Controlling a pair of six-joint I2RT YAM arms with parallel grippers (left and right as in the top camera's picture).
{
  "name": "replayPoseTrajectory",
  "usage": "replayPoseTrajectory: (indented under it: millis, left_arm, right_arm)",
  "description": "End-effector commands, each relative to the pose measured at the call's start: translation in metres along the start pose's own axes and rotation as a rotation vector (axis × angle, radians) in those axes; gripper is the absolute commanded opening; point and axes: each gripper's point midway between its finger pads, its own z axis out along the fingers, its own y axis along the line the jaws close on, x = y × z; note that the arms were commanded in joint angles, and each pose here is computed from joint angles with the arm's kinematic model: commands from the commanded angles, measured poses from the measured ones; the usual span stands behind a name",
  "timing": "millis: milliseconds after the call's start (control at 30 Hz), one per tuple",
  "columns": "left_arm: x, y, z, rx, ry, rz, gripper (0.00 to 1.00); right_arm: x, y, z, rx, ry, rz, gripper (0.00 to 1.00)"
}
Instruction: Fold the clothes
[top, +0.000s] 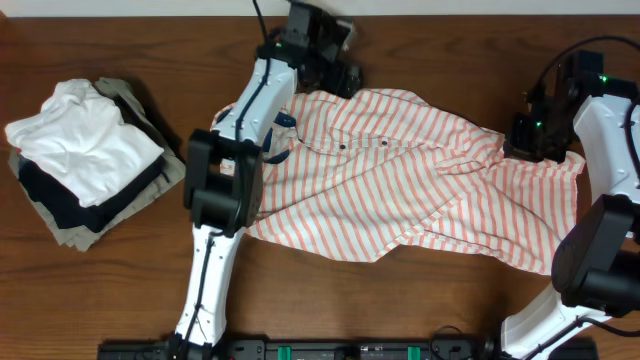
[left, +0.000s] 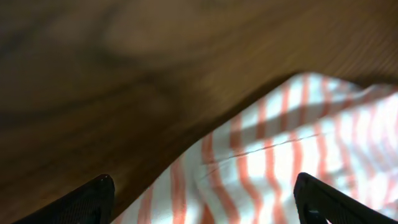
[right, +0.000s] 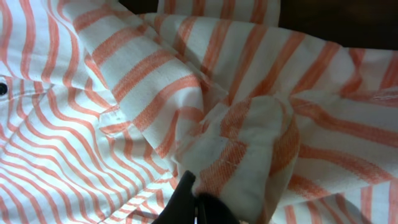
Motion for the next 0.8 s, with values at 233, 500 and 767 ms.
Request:
replayPoseTrajectory:
  millis: [233,500,767]
  left_arm:
    - [0.01,0.0,0.021,0.021,0.016,0.12,0.93]
    - [0.035,-0.011,0.024,0.044,0.115,0.087,0.48]
    - [0.027,-0.016,0.006,0.039,0.112,0.099,0.06]
  right_arm:
    - [-0.002,0.004,-0.002,-0.011,-0.012,-0.023,0.01]
    - [-0.004,0.004,-0.002,-0.012,-0.021,-0.025,0.01]
    - [-0.004,-0.002,-0.002,0.017,-0.022,-0.021,0.01]
